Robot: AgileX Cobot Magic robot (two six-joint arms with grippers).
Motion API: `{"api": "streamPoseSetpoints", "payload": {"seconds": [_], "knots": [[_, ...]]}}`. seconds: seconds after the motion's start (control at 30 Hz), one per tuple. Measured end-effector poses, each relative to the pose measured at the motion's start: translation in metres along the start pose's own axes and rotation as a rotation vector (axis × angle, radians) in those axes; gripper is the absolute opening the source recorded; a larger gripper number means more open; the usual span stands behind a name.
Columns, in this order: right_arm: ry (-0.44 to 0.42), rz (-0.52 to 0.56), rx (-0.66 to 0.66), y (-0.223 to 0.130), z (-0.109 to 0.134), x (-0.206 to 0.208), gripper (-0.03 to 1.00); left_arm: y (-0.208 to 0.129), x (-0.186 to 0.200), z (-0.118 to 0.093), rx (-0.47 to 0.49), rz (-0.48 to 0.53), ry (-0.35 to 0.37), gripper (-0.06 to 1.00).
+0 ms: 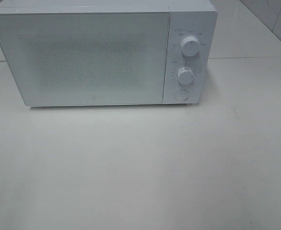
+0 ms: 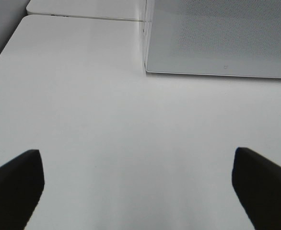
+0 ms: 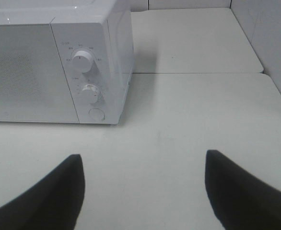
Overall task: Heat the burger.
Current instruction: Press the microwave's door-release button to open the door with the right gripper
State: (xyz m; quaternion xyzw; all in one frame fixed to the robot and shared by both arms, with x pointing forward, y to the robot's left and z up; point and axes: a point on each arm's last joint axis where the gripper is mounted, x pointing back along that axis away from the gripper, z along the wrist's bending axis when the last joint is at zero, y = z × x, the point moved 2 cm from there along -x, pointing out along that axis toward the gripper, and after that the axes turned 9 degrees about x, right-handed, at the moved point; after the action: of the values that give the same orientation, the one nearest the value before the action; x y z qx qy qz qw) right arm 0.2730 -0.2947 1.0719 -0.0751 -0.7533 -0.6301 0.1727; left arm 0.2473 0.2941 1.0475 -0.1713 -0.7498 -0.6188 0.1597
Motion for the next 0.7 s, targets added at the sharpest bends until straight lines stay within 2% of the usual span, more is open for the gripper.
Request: {"api": "streamPoseSetpoints", "payload": {"seconds": [0.3,0.7], "knots": [[-0.022,-0.020,0.022,0.022,-0.006,-0.030,0.68,0.000,0.000,0.000,0.000,0.000,0.000,0.99],[-0.006,0.057,0.029,0.036,-0.007,-0.088,0.68,0.000,0.000,0.000,0.000,0.000,0.000,0.99]]}}
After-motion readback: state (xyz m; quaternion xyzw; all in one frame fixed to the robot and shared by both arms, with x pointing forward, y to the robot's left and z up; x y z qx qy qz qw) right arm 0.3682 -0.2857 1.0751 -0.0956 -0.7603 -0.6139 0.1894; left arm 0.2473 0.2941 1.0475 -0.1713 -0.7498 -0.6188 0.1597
